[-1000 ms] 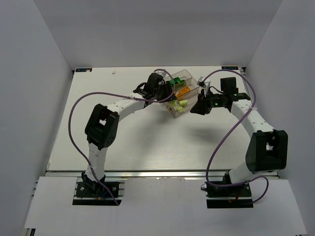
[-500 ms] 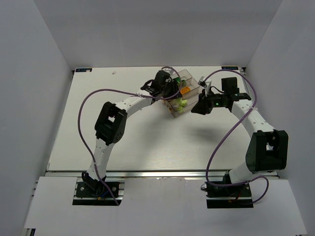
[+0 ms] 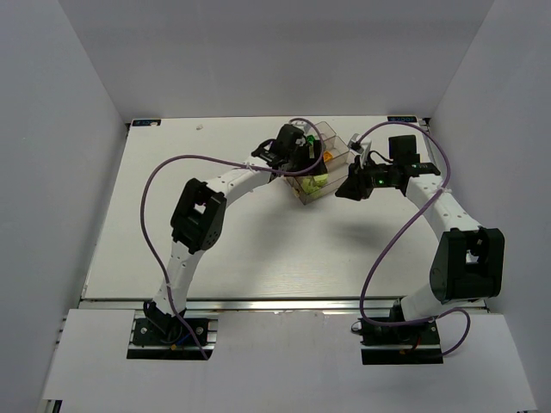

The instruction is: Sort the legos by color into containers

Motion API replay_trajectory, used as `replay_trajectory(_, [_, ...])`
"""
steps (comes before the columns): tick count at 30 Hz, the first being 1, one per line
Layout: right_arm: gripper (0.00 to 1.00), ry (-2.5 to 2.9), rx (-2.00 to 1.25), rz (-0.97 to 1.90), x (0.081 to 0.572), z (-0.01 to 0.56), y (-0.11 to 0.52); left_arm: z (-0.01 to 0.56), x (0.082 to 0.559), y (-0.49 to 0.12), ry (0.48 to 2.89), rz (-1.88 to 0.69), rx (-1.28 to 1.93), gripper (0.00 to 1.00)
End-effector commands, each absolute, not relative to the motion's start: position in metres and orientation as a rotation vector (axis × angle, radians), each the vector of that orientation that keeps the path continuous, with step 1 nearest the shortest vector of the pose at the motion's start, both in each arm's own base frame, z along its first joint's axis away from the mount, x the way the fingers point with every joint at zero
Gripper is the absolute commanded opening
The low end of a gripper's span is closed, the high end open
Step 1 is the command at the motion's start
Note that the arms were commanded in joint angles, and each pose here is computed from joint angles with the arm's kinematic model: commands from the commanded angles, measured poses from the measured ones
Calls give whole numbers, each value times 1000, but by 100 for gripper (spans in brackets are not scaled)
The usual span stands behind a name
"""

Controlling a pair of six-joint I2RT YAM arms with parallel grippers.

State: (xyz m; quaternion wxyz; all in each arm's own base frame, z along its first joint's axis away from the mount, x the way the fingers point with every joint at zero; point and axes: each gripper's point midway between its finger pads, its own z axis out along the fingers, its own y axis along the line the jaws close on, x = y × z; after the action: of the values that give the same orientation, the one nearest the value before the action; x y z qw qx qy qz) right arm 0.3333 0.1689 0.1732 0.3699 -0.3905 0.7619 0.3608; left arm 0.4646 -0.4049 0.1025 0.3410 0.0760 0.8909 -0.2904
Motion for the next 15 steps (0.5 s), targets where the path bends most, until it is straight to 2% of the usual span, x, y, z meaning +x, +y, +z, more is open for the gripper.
replay_trajectory(1, [31, 1911, -1016, 895, 336, 190, 167, 150, 471, -404, 2222, -735, 209, 98])
replay_trajectory(6, [31, 1912, -1022, 875, 338, 193, 165, 192, 464, -391, 2146, -731, 200, 98])
replay_trajectory(8, [31, 1916, -1024, 869, 338, 194, 165, 190, 455, -380, 2139, -715, 187, 98])
replay_trajectory(9, [31, 1913, -1025, 861, 340, 197, 164, 213, 448, -374, 2098, -730, 177, 98])
replay_trajectory(10, [31, 1916, -1027, 859, 340, 196, 164, 202, 440, -367, 2114, -726, 172, 98])
replay_trajectory(15, [36, 1926, -1033, 827, 342, 198, 161, 221, 420, -335, 2048, -702, 68, 98])
